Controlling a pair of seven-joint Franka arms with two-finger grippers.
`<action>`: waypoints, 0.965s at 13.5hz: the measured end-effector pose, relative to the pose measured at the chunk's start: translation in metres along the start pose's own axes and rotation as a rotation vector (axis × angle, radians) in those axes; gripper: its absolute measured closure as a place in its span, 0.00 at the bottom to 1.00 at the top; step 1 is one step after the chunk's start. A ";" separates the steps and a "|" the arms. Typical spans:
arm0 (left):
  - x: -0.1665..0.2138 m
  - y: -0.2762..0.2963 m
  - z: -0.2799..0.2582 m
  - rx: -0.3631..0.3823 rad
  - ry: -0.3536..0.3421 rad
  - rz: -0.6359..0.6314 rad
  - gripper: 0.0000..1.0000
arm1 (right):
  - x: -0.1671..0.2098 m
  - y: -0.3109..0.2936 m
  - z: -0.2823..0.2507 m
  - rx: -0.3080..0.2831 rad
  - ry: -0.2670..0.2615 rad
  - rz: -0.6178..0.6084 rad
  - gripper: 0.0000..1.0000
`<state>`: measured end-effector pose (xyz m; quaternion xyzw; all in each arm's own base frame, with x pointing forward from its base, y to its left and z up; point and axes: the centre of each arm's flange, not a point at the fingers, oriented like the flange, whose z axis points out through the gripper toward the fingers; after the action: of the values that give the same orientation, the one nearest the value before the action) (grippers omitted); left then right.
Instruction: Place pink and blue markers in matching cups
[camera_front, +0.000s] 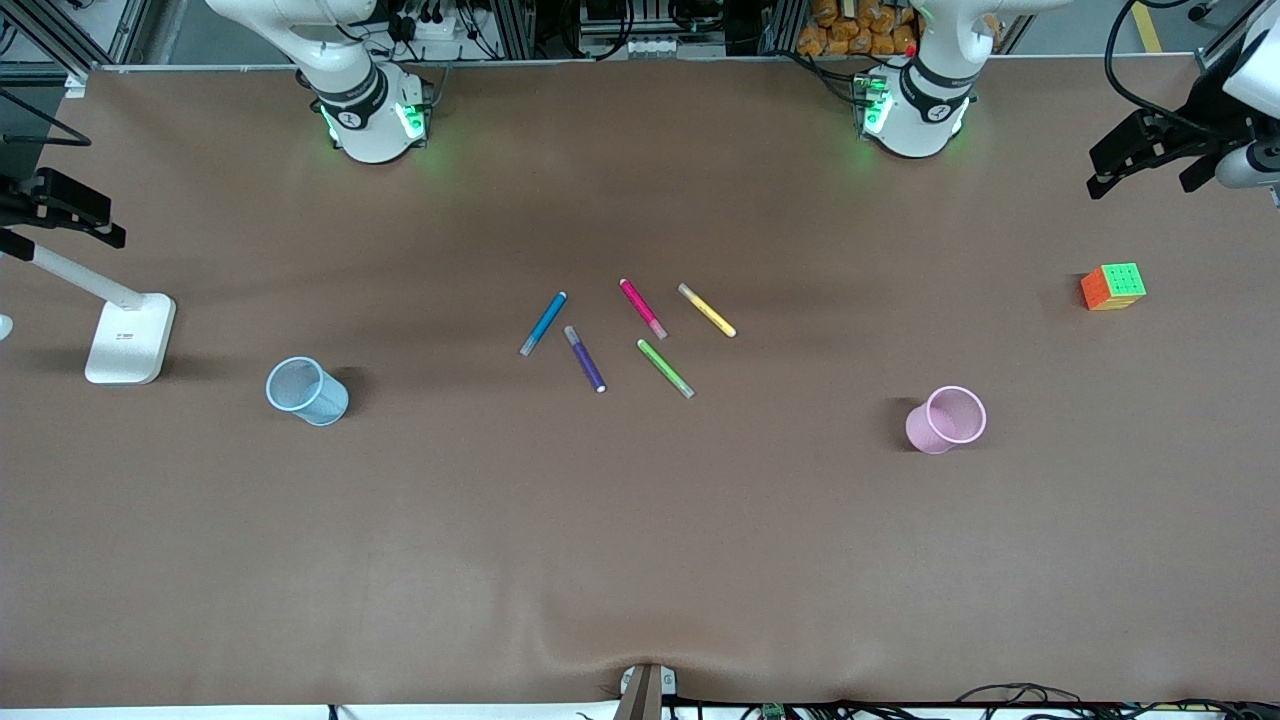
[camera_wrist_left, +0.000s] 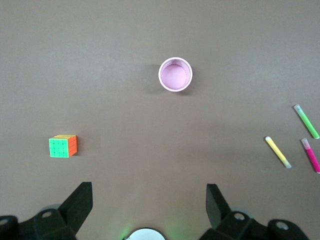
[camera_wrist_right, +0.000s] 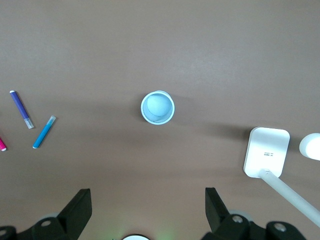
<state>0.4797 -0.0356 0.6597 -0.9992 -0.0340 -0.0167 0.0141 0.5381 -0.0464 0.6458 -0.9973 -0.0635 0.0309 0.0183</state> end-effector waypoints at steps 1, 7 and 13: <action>0.000 0.000 0.001 0.001 -0.008 0.000 0.00 | 0.000 0.000 0.000 0.000 -0.001 0.000 0.00; 0.000 0.000 0.004 0.003 -0.023 0.000 0.00 | 0.000 0.000 0.001 0.000 -0.002 0.001 0.00; 0.006 0.001 0.014 0.005 -0.044 0.001 0.00 | 0.000 0.001 0.001 0.001 -0.003 0.001 0.00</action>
<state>0.4857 -0.0355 0.6460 -0.9993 -0.0340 0.0054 0.0158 0.5383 -0.0468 0.6450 -0.9973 -0.0631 0.0325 0.0185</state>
